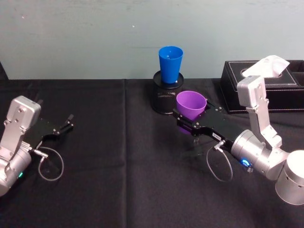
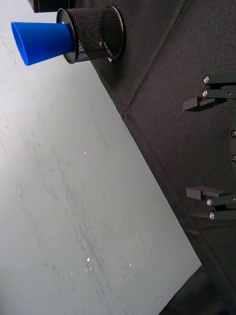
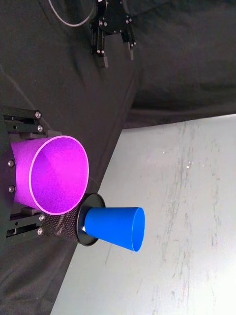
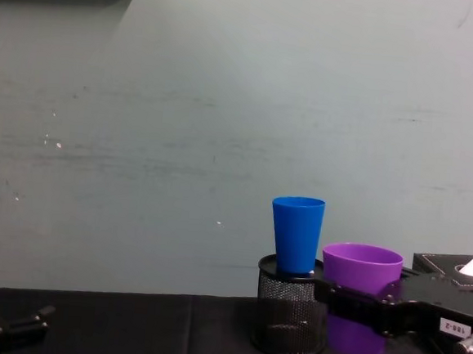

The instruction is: Pick up one cup with a gripper and tap it against the other cup.

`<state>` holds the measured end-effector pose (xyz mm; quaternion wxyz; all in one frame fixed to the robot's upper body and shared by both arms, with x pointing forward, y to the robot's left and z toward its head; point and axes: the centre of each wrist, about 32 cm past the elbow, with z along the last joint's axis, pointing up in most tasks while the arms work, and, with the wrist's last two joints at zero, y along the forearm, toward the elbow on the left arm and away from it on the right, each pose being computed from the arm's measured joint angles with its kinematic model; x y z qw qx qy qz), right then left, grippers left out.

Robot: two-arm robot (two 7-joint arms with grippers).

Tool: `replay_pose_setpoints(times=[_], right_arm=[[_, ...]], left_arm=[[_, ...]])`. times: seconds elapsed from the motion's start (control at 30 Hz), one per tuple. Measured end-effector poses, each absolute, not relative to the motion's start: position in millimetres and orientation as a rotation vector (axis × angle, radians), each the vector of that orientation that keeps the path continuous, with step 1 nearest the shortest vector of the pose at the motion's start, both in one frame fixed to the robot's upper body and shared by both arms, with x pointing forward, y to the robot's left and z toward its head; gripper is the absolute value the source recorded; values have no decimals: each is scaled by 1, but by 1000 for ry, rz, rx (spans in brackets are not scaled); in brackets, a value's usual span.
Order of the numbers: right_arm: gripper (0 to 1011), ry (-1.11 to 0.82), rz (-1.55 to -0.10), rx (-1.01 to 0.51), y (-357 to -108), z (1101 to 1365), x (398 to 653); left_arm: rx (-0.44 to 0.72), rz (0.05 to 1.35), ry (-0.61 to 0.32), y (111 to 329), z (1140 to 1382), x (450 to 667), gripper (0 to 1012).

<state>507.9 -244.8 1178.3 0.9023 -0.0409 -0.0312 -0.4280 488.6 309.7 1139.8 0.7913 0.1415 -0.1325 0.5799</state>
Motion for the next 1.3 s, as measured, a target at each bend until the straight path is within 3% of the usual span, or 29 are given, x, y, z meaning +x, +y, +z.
replay_pose_setpoints(times=[1.3], right_arm=[[736,-64,-885,-85,-245,1178,508]], left_arm=[[304,1248,-285,310,1140,489,1000]])
